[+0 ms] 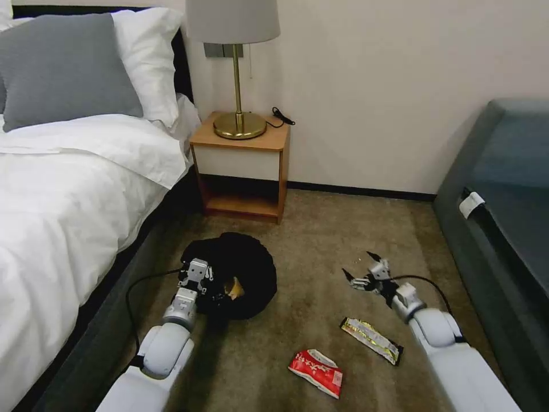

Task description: Pick up the trash bin, then pick up the garbage on the floor and place it into the trash bin.

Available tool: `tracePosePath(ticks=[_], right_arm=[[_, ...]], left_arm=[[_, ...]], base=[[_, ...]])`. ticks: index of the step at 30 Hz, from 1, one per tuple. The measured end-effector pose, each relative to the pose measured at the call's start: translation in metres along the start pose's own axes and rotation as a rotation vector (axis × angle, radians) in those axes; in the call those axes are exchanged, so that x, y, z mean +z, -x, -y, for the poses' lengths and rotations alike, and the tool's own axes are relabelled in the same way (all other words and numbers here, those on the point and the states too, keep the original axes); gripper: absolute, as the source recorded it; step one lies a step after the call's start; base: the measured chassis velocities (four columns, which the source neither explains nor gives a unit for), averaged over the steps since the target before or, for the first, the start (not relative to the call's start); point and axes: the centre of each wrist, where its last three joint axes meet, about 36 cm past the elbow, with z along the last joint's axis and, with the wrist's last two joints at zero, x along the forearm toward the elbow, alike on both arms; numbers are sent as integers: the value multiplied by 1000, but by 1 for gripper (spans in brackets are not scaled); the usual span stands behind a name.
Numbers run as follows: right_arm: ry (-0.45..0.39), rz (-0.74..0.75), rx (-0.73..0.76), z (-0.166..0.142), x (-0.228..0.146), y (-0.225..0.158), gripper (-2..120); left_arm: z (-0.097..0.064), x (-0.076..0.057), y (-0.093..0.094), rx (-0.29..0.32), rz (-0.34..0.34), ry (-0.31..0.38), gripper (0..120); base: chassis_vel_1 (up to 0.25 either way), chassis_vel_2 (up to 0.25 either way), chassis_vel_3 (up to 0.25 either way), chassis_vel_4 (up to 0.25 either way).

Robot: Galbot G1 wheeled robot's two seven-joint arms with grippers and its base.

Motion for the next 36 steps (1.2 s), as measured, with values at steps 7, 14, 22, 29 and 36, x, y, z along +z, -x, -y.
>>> tracePosePath(ticks=[7,14,22,29,36], right_arm=[[11,-74,-248,-15,-5,23,100],[24,-139,-376,-32,1,23,100],[29,-185,-452,-46,8,-7,100],[41,-220,-509,-72,21,-32,100],[26,-247,-554,-97,33,-43,100]], left_arm=[[5,7,-3,0,-24,-2,4],[17,1,-8,-2,-26,-21,4],[32,1,-7,10,-29,-30,4],[44,3,-2,10,-28,-40,4],[47,4,-1,7,-29,-44,4]], base=[[0,0,0,0],[0,0,0,0],[0,0,0,0],[0,0,0,0],[0,0,0,0]])
